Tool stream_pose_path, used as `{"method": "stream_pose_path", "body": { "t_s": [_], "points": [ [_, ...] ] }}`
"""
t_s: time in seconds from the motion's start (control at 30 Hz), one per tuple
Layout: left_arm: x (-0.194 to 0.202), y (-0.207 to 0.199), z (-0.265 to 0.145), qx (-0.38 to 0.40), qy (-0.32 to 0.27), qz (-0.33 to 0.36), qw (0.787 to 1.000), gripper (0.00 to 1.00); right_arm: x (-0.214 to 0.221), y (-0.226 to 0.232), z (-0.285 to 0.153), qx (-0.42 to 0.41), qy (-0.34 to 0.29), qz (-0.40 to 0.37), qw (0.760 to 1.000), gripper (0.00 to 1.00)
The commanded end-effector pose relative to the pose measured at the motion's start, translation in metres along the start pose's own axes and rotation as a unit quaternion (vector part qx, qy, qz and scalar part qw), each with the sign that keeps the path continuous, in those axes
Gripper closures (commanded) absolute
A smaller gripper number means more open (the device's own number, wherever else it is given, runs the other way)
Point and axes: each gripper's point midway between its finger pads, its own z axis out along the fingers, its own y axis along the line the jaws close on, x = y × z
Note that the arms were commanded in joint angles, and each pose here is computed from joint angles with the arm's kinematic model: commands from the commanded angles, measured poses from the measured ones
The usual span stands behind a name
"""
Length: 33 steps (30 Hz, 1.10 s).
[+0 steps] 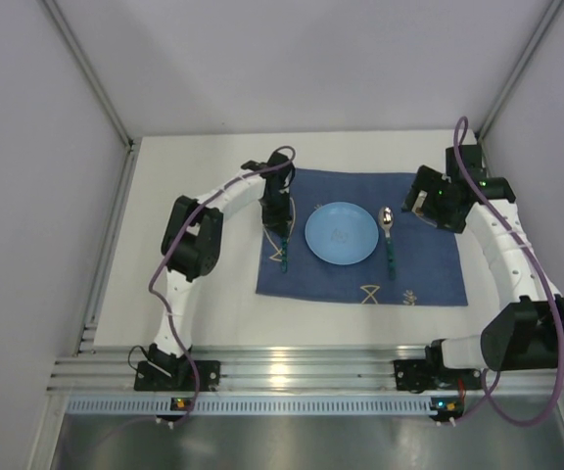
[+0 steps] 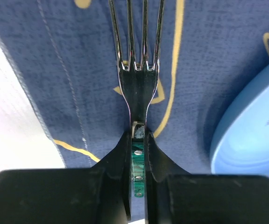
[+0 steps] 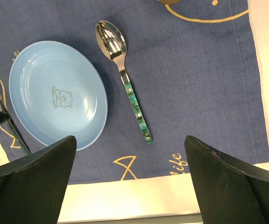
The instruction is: Set the dinner table for one person
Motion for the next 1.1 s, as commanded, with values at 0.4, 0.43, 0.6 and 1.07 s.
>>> {"method": "stream_pose_path", "body": {
  "t_s": [0.4, 0.43, 0.6, 1.07],
  "points": [
    [-0.043, 0.046, -0.056, -0.083, -0.136, 0.026, 0.987, 0.2, -0.034, 0.026, -0.023, -0.053, -0.059, -0.024, 0.997, 0.0],
    [-0.051, 0.051, -0.081, -0.076, -0.169, 0.02, 0.983, 0.2, -0.037, 0.03, -0.026, -0.061, -0.063, -0.024, 0.996, 0.0],
    [-0.056, 0.164, -0.133, -0.154, -0.298, -0.039, 0.941, 0.22, -0.058, 0.046, -0.047, -0.104, -0.118, -0.019, 0.987, 0.0],
    [-0.022, 0.25, -0.125, -0.174, -0.546, 0.016, 0.819, 0.17, -0.048, 0.025, -0.033, -0.072, -0.143, -0.053, 0.986, 0.0]
  ]
}}
